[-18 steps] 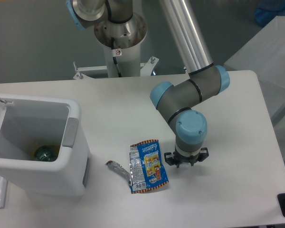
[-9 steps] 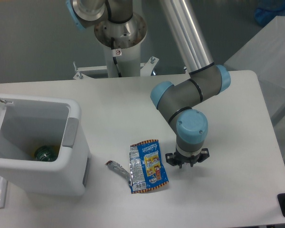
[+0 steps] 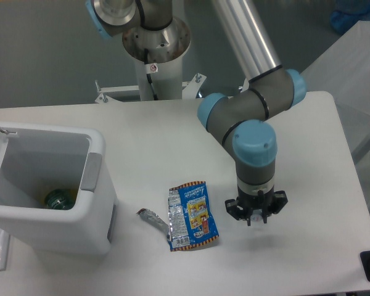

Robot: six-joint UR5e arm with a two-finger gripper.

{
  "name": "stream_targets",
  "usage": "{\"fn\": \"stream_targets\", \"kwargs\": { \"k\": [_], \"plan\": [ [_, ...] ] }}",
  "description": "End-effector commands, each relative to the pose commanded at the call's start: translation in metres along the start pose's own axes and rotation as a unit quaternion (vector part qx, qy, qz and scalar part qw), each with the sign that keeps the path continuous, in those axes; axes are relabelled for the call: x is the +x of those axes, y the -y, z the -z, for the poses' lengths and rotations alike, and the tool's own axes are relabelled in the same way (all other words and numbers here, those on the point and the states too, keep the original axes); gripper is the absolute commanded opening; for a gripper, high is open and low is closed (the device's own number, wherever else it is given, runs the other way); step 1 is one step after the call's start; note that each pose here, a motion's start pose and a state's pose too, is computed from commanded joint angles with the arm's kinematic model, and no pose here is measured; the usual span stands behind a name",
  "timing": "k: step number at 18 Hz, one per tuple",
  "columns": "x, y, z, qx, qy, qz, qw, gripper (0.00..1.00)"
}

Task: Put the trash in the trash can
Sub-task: 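Lift the bottle and carry it over the white trash bin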

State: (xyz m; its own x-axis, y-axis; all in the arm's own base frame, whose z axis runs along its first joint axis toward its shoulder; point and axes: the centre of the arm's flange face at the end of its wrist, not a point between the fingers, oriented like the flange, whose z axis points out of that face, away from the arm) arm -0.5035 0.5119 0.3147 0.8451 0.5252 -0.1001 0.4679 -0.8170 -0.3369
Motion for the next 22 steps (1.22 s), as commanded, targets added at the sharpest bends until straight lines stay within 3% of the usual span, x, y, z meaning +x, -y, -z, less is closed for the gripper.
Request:
{"fn": "stream_targets", "kwargs": {
  "k": [5, 10, 15, 22],
  "plan": [
    [-0.001, 0.022, 0.086, 0.084, -0.021, -0.002, 0.9962, 0.0],
    [0.007, 0.046, 0.152, 0.163, -0.062, -0.014, 0.9845, 0.0],
    [0.03, 0.06, 0.198, 0.221, -0.12, -0.031, 0.9675, 0.0],
    [0.074, 0.081, 0.251, 0.271, -0.224, -0.006, 0.9361, 0.0]
  ]
}}
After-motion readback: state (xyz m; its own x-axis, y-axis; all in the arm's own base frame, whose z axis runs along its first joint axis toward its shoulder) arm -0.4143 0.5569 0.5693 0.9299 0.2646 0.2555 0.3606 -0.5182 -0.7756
